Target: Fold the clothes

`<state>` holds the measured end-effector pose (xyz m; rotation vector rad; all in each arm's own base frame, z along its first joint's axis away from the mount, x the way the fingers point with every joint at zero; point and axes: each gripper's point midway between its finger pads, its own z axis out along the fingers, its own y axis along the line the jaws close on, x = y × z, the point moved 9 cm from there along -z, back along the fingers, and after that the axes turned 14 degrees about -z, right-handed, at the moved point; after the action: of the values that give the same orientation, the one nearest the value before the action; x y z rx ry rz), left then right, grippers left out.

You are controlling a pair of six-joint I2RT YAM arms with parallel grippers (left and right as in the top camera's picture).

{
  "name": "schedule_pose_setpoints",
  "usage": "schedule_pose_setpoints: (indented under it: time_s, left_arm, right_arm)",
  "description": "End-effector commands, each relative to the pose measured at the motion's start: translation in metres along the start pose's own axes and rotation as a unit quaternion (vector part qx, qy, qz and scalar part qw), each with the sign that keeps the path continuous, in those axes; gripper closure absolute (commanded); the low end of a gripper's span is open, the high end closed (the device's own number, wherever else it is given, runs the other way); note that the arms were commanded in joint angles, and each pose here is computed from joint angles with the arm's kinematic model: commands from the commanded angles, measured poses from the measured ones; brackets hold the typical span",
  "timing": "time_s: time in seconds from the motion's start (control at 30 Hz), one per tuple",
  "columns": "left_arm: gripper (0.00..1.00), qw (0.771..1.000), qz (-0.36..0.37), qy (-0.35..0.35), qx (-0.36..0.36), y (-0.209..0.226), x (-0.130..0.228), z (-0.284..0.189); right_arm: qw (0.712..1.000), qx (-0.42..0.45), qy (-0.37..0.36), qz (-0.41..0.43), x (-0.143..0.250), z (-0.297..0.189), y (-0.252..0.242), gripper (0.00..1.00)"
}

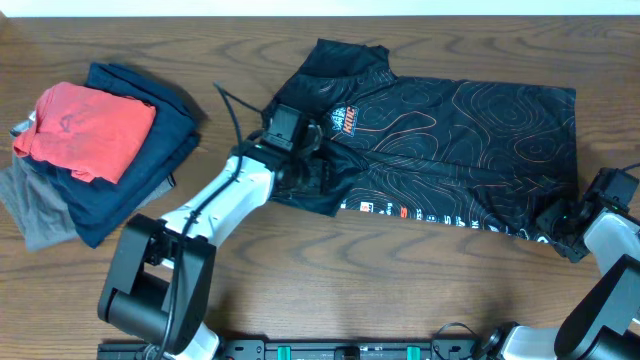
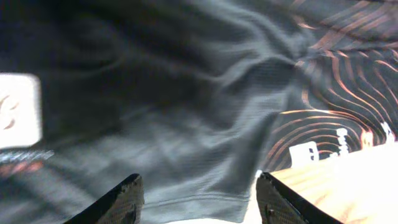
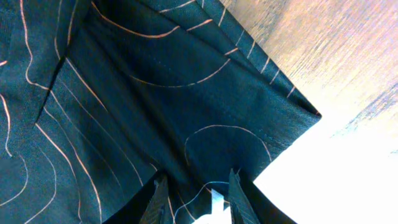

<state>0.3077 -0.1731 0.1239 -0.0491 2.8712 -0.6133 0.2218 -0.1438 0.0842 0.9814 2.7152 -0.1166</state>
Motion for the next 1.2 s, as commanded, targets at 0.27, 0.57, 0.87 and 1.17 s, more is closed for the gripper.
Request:
schedule_pose_setpoints:
  time_s: [0.27, 0.57, 0.87, 1.17]
  left_arm:
    - [0.37, 0.992, 0.123, 0.037, -0.003, -0.020, 0.023, 0.046]
    - [0.94, 0.991, 0.128, 0.010, -0.040, -0.019, 0.012, 0.051]
    - [0.94, 0.984, 0.148, -0.094, -0.004, -0.056, -0.033, 0.009]
    - [0.70, 0.977, 0.157, -0.140, 0.022, -0.066, -0.046, 0.006]
  right_arm:
    - [1.000, 0.011, -0.006, 0.003, 0.000, -0.002, -0.004, 0.67]
    - [1.000, 0.009, -0.005, 0.003, 0.000, -0.002, -0.003, 0.67]
    - [1.000, 0.009, -0.004, 0.003, 0.001, -0.002, -0.003, 0.68]
    - [1.000, 0.009, -0.005, 0.004, 0.001, -0.002, -0.003, 0.67]
